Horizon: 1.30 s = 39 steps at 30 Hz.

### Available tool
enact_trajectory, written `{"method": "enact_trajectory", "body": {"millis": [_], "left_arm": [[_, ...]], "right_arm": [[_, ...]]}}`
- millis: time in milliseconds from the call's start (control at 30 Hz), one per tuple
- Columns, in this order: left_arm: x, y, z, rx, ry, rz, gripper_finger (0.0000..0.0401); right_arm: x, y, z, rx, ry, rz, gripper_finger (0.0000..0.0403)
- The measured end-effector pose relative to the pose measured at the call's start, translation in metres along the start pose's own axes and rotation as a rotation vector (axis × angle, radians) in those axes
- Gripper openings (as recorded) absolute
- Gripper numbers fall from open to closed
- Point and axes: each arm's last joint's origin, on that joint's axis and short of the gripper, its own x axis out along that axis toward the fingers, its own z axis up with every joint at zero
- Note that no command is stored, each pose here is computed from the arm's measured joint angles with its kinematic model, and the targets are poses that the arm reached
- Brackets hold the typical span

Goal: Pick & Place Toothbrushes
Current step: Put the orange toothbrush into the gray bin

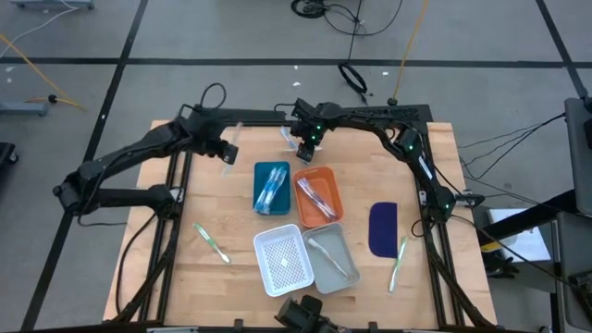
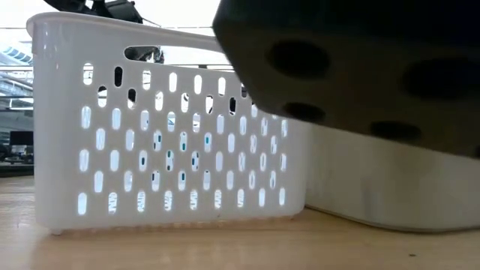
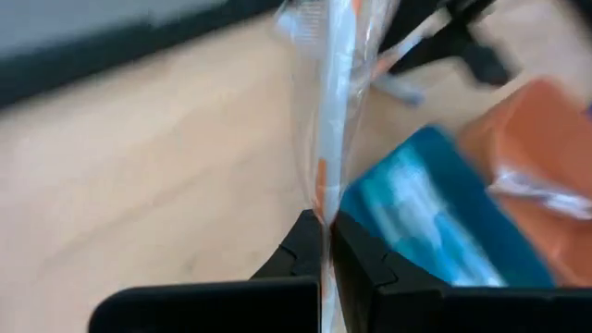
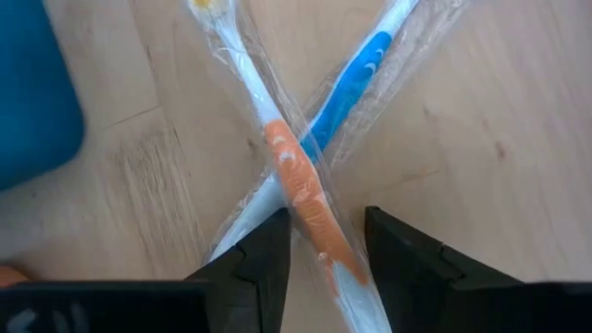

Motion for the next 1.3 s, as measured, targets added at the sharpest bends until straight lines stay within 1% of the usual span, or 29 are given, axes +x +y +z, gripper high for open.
{"method": "enact_trajectory", "body": {"millis": [100,200,267,400,533,833,933,1000,1067,1200,1300], "left_arm": [[0.003,0.005,-0.007,-0.098,0.072,0.078,0.0002],[0.016,0.011,-0.014,-0.167,0.109,0.146,0.0011],[0.028,0.015,-0.021,-0.194,0.149,0.167,0.002],[0.043,0.017,-0.026,-0.236,0.228,0.16,0.0048],[0.048,0.018,-0.027,-0.236,0.255,0.159,0.0092],[0.048,0.019,-0.03,-0.245,0.278,0.183,0.0214],[0.047,0.019,-0.03,-0.275,0.282,0.173,0.0246],[0.042,0.017,-0.03,-0.305,0.274,0.141,0.0258],[0.036,0.016,-0.029,-0.319,0.245,0.129,0.0262],[0.019,0.012,-0.026,-0.291,0.095,0.169,0.0254],[0.007,0.012,-0.026,-0.287,0.01,0.197,0.0242]], "right_arm": [[0.0,0.0,0.0,0.0,0.0,0.001,0.013],[0.0,0.0,0.0,0.0,0.0,0.002,0.013],[0.0,0.0,0.0,0.004,0.0,0.003,0.013],[0.0,0.0,0.0,0.004,0.0,0.003,0.013],[0.0,0.0,0.0,0.004,0.001,0.004,0.013],[0.001,0.0,0.0,0.005,0.001,0.004,0.013],[0.001,0.0,0.0,0.005,0.001,0.004,0.013],[0.001,0.0,0.0,0.008,0.001,0.004,0.013],[0.001,0.0,0.0,0.012,0.001,0.004,0.013],[0.001,0.0,-0.001,0.016,0.005,0.004,0.0126],[0.001,0.0,-0.001,0.031,0.007,0.005,0.0108]]}}
